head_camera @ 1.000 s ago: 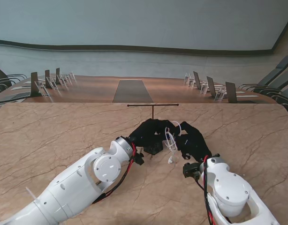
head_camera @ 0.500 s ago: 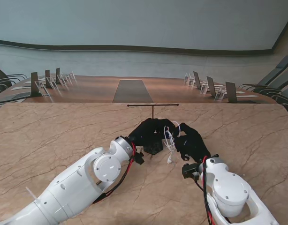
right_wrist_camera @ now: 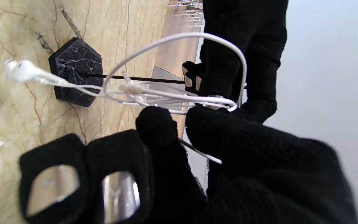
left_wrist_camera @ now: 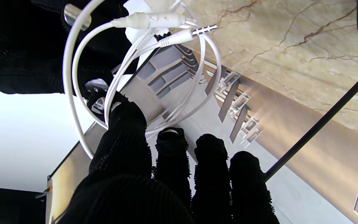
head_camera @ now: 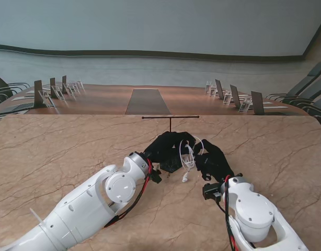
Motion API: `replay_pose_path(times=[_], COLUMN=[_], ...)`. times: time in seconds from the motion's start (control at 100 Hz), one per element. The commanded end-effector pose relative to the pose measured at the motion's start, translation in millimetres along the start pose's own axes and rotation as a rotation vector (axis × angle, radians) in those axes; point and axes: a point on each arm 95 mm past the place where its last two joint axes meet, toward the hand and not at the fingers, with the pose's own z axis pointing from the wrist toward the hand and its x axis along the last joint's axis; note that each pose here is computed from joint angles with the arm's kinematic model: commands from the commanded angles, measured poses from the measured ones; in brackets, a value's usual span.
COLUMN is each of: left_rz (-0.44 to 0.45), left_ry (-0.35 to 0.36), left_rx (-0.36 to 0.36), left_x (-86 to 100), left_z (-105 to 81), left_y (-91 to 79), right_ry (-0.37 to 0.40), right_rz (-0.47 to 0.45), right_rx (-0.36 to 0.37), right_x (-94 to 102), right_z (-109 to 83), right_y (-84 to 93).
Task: Take the wired earphone off the rack, coil the cable and place them on the table
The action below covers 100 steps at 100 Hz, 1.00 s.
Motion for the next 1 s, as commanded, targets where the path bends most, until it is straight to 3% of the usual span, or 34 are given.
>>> replay_pose_path(times=[0.0, 0.31, 0.72, 0.99], left_rz=[-0.012, -0.028, -0.037, -0.036], left_ry=[0.000, -0.008, -0.010, -0.014], left_rx=[-0.007, -0.007, 0.023, 0.029], left_x=[2.4, 3.4, 3.6, 2.6], left_z=[0.8, 2.2, 5.2, 3.8], left_y=[5.8, 10.6, 7.0, 4.9], right_ry=[0.024, 0.052, -0.028, -0.005], right_rz=[0.012, 0.049, 0.040, -0.040], right_rx=[0.005, 0.020, 0.016, 0.026], right_x=[6.6, 13.8, -3.9, -8.5], right_z=[1.2, 6.9, 5.3, 1.5], right_y=[-1.1, -3.5, -13.4, -7.6])
